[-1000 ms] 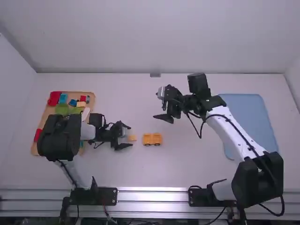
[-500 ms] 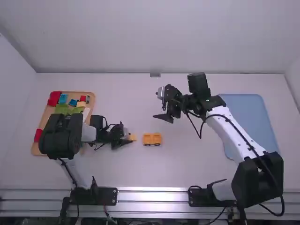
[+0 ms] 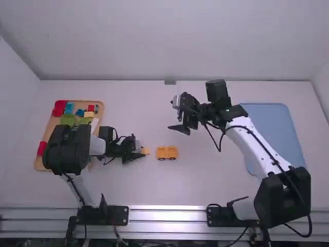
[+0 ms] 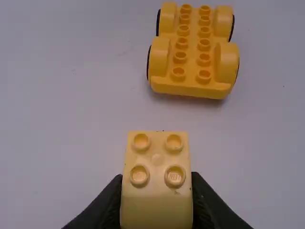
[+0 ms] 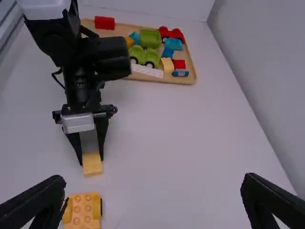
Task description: Assemble lego blocks to make yellow taxi
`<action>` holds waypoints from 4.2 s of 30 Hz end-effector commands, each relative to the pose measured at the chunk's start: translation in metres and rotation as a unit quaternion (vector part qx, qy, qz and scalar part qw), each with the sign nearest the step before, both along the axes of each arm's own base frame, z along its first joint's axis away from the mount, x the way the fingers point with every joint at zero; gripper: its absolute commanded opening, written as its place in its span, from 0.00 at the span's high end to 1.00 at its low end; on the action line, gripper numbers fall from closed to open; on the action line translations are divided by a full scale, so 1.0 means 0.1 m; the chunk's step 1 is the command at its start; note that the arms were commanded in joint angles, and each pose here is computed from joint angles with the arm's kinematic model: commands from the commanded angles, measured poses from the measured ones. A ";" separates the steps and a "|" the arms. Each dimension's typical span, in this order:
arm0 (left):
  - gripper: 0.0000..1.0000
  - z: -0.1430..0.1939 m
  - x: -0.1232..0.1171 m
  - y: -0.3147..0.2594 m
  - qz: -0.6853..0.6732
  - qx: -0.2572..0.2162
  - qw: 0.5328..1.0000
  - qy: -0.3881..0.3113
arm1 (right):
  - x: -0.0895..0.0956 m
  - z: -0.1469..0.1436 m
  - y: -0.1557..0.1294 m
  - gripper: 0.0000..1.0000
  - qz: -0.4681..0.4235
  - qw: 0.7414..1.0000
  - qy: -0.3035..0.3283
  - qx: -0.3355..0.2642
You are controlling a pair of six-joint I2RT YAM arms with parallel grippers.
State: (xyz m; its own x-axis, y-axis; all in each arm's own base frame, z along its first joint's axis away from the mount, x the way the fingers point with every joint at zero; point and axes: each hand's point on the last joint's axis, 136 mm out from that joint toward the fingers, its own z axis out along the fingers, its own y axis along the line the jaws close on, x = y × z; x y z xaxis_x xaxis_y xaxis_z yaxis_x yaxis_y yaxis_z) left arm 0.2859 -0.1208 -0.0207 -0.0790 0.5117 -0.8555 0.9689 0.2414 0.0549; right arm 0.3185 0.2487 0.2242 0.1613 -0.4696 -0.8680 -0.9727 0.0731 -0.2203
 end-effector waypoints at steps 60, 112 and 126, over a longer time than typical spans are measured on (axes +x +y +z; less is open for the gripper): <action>0.82 1.03 0.06 -0.46 -0.055 -0.039 0.997 -0.028 | -0.50 -2.35 -0.01 0.01 0.069 0.984 0.143 0.077; 0.97 0.46 -0.12 -0.80 -0.077 0.034 0.996 -0.014 | -0.52 -2.54 0.05 0.45 0.045 0.992 0.118 0.029; 0.96 0.40 -0.15 -0.89 -0.098 -0.006 0.995 -0.007 | -0.53 -2.53 0.06 0.45 0.047 0.991 0.119 0.031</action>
State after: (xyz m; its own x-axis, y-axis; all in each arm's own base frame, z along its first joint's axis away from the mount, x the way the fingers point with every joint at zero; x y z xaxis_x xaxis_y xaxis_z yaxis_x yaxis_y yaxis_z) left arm 0.2807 -0.2053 0.0194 0.0578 0.5484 -0.8342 0.9906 0.0720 0.1160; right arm 0.2647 0.2541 -0.0264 0.0007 -0.4076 -0.9132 -0.9999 -0.0148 0.0058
